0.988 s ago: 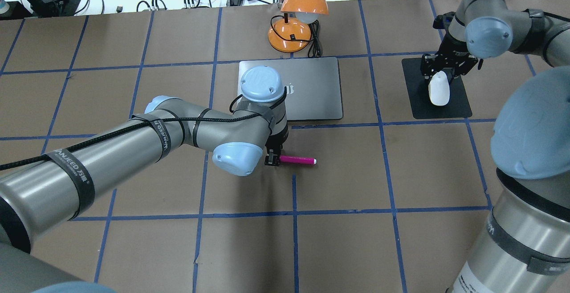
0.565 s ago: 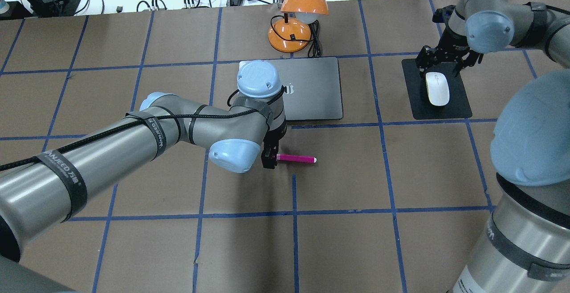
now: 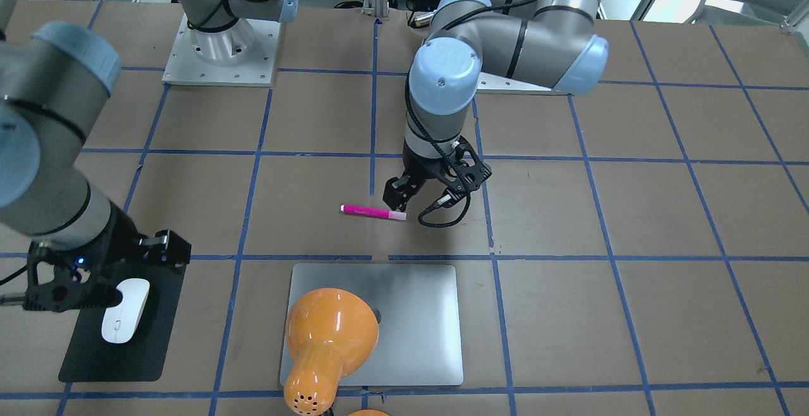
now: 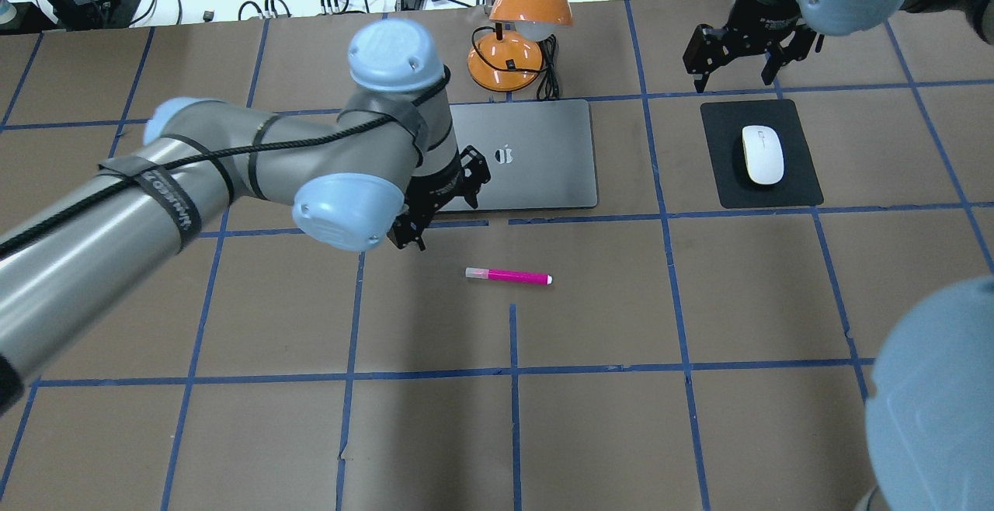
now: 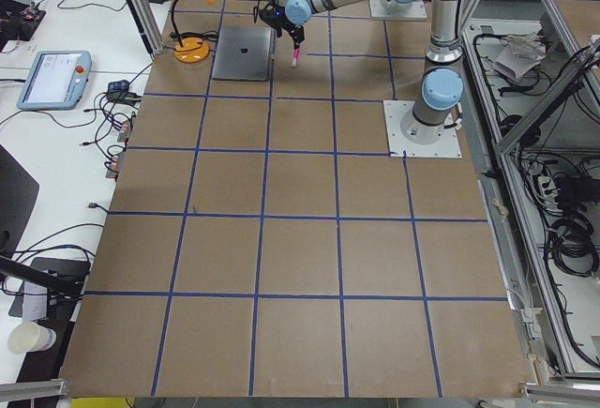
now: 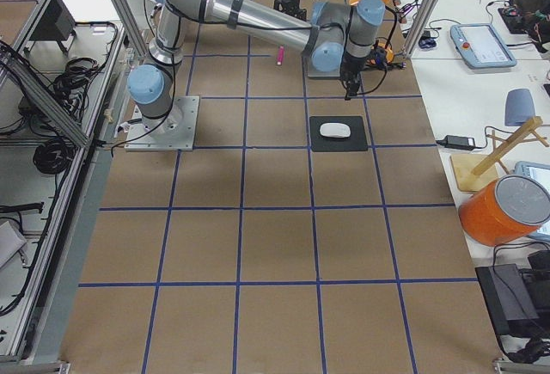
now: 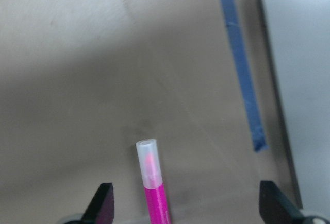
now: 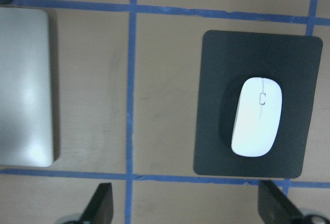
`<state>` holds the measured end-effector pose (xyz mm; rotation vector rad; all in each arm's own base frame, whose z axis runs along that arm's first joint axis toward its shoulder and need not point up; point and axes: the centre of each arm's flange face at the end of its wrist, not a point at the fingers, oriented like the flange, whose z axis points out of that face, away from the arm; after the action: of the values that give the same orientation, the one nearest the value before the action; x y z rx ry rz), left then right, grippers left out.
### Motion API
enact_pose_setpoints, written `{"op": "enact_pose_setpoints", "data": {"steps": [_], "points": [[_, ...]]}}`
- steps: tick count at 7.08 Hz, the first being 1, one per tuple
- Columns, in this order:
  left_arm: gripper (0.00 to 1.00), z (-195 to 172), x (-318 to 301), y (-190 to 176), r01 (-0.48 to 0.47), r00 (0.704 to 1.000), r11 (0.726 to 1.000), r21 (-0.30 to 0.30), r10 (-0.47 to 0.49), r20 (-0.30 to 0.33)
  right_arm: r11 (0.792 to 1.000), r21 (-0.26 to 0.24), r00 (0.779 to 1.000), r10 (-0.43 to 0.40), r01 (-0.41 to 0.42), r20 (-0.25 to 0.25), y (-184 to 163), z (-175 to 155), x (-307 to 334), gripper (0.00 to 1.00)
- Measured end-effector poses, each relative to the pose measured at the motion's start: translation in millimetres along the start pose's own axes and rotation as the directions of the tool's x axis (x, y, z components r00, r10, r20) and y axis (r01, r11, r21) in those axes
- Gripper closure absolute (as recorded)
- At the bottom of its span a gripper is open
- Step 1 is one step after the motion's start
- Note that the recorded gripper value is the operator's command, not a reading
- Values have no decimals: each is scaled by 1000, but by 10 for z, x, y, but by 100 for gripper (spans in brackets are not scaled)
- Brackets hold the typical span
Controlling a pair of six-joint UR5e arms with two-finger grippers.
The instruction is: Place pen and mouse around notebook
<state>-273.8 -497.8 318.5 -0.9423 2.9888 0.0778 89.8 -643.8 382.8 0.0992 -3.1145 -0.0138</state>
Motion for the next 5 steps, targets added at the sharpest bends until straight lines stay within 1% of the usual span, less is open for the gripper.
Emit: {"op": "enact_pose_setpoints", "data": {"steps": [1,2,3,4,5], "points": [[3,-428,-259,-176,-153,988,988,7,153,-10,1000,2,1000,20,-20,-1,226,-290,-304,0],[1,-837,-558,-315,-304,952,952,27,305,-20,1000,1,1000,28,-28,-4,474,-551,-476,0],[0,-1184,-800,-348,-433,900,900,57,434,-22,999,10,999,31,-30,-11,649,-734,-521,0],[0,-1448,-1006,-383,-520,853,851,77,522,-18,999,7,999,33,-33,-13,737,-787,-522,0],[0,-1607,-1206,-497,-558,828,827,75,560,-15,999,3,999,35,-35,-8,772,-788,-529,0]]}}
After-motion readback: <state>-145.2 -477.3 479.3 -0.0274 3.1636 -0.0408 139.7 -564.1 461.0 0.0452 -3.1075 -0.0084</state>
